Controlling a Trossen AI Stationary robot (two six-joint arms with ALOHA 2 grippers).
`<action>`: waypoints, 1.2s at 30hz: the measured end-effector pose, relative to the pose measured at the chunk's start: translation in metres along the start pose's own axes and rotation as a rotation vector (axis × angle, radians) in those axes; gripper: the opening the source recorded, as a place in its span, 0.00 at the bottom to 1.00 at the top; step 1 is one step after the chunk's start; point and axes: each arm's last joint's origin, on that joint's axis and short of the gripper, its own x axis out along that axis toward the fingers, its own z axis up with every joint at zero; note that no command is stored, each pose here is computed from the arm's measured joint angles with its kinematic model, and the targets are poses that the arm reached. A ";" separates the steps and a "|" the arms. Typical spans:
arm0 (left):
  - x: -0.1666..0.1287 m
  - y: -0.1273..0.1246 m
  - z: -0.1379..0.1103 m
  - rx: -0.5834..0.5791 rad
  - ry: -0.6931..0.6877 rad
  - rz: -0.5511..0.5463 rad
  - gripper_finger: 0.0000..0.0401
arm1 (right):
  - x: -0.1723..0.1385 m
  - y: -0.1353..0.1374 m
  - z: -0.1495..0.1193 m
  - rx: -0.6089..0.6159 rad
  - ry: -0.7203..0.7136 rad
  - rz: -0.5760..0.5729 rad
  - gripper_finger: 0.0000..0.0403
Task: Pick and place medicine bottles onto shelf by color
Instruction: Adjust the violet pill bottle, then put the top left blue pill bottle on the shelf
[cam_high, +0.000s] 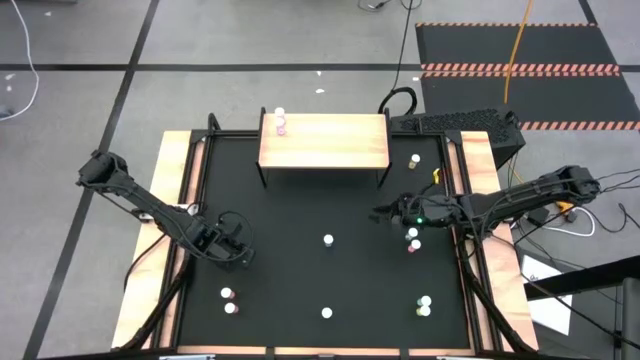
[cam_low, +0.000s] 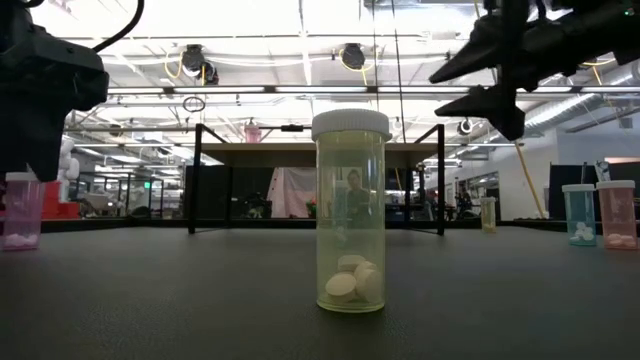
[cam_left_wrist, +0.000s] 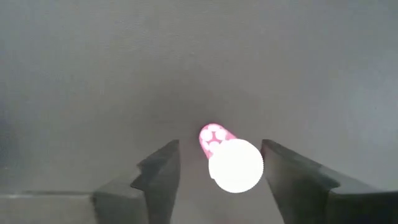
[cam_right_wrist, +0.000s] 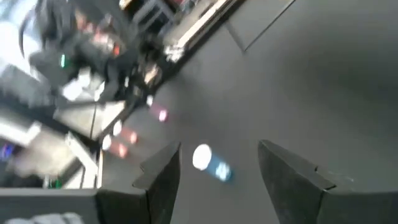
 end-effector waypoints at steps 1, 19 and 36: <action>-0.001 -0.001 0.000 0.010 0.001 -0.006 0.60 | 0.001 0.001 -0.003 -0.028 0.028 0.010 0.52; -0.025 -0.021 0.004 0.041 -0.024 -0.105 0.68 | 0.056 0.036 -0.005 -0.379 0.174 -0.002 0.52; -0.032 -0.101 0.125 0.374 -0.434 -0.539 0.68 | 0.021 0.023 0.022 -0.348 0.111 -0.168 0.52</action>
